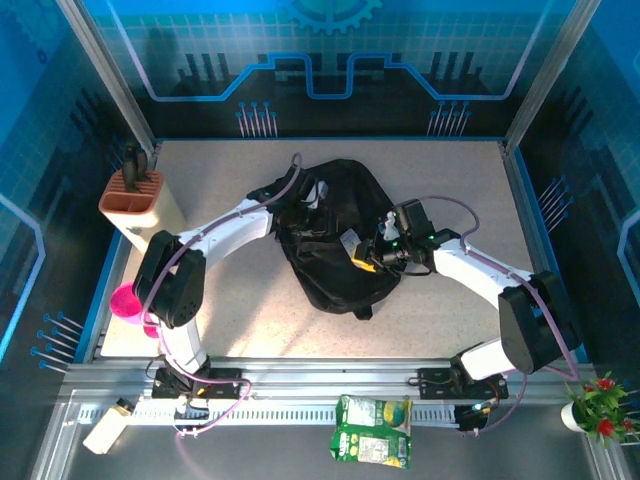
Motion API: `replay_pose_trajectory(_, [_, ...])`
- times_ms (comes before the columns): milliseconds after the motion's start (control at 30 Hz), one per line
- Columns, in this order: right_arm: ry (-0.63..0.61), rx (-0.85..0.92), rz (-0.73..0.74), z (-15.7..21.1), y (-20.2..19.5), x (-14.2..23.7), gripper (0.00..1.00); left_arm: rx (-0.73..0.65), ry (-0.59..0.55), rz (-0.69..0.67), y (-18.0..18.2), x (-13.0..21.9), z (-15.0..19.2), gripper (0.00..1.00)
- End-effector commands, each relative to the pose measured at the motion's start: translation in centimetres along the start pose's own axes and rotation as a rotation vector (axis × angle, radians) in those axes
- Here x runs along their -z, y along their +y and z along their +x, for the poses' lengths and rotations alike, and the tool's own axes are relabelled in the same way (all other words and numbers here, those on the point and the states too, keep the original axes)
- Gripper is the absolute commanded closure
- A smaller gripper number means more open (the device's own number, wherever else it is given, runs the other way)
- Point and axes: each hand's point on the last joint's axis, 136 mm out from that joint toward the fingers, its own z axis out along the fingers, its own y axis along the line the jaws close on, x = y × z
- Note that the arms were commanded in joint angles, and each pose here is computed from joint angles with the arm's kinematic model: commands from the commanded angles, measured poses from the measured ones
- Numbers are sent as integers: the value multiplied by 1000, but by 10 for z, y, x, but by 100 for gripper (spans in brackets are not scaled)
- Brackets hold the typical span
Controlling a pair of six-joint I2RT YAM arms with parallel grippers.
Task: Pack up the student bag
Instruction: Adjust the student bag at the top-center of the table, then rotate the student bag at the top-center of the table, then open the student bag at the top-center of the table.
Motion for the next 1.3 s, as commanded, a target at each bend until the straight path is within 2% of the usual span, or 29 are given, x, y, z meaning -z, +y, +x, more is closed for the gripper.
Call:
replay_pose_trajectory(0, [22,-177,164,10,-53,-3,95,-99,11,-110,12,-2,-4,67])
replay_pose_trajectory(267, [29,-148,194,5,-62,1,95,-107,3,-337,43,-16,-28,48])
replay_pose_trajectory(367, [39,-139,204,4,-65,-1,95,-122,5,-387,51,-24,-35,44])
replay_pose_trajectory(500, [34,-126,230,-5,-73,0,95,-112,62,-413,59,-43,-30,43])
replay_pose_trajectory(667, [14,-40,282,-34,-86,4,95,-4,96,-529,88,-52,-14,50])
replay_pose_trajectory(767, [-4,30,318,-57,-90,6,95,65,111,-486,85,-57,-2,53])
replay_pose_trajectory(900, [-28,103,287,-71,-71,15,95,90,92,-411,71,-51,2,54])
replay_pose_trajectory(1100, [28,109,145,-49,-35,24,94,-24,49,-351,45,-28,-14,52])
replay_pose_trajectory(1267, [69,22,137,-33,-48,18,94,-145,-12,-322,16,-9,-29,51])
